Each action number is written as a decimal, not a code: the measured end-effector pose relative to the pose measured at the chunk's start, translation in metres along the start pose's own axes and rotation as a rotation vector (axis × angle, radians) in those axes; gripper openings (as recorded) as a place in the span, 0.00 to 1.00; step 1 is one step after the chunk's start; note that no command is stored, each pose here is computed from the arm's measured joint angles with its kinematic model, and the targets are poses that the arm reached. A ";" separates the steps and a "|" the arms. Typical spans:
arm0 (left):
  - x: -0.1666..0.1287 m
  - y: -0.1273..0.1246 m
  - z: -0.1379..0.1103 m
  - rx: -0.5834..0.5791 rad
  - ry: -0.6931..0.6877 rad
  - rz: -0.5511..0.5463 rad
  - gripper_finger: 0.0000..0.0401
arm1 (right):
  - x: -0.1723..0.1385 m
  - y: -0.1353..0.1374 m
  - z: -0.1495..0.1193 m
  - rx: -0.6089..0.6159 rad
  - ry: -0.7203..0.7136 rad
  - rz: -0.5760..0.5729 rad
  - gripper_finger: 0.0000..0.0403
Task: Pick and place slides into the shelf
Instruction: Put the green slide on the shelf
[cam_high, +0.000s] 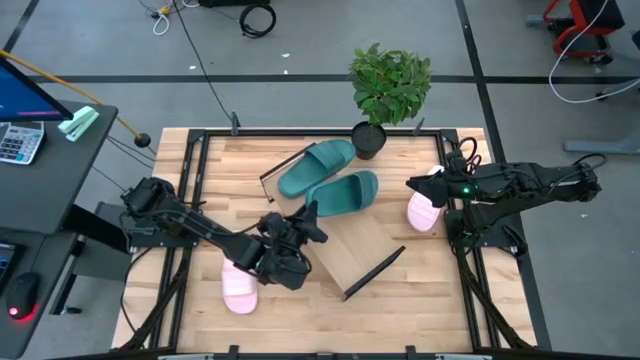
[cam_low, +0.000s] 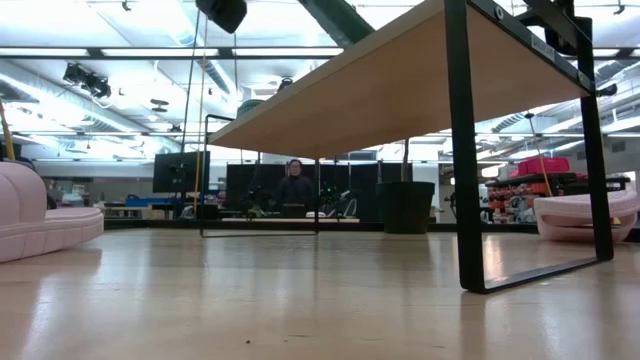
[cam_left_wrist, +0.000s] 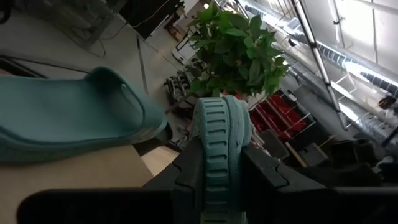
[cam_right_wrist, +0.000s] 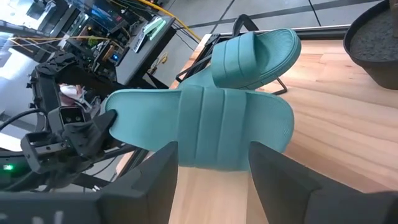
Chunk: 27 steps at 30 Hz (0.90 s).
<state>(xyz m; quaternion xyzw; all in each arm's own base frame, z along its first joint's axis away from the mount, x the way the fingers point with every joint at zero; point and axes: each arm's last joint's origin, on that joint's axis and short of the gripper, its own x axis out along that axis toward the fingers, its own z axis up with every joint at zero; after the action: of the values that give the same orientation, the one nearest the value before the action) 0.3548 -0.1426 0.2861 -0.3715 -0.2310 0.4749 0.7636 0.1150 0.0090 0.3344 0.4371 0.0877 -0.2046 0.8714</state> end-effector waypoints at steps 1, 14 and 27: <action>0.000 0.000 0.000 0.009 -0.001 0.001 0.19 | 0.000 0.000 0.000 0.000 0.001 0.000 0.50; 0.001 0.006 -0.001 0.119 -0.001 0.001 0.19 | 0.000 0.000 -0.001 -0.001 0.020 0.012 0.50; -0.001 0.008 -0.002 0.157 0.003 -0.003 0.30 | 0.000 0.000 -0.001 -0.002 0.020 0.012 0.50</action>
<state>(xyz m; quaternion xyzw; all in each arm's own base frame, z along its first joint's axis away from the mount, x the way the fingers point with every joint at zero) 0.3507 -0.1421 0.2784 -0.3111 -0.1926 0.4900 0.7912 0.1151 0.0097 0.3344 0.4388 0.0941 -0.1950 0.8721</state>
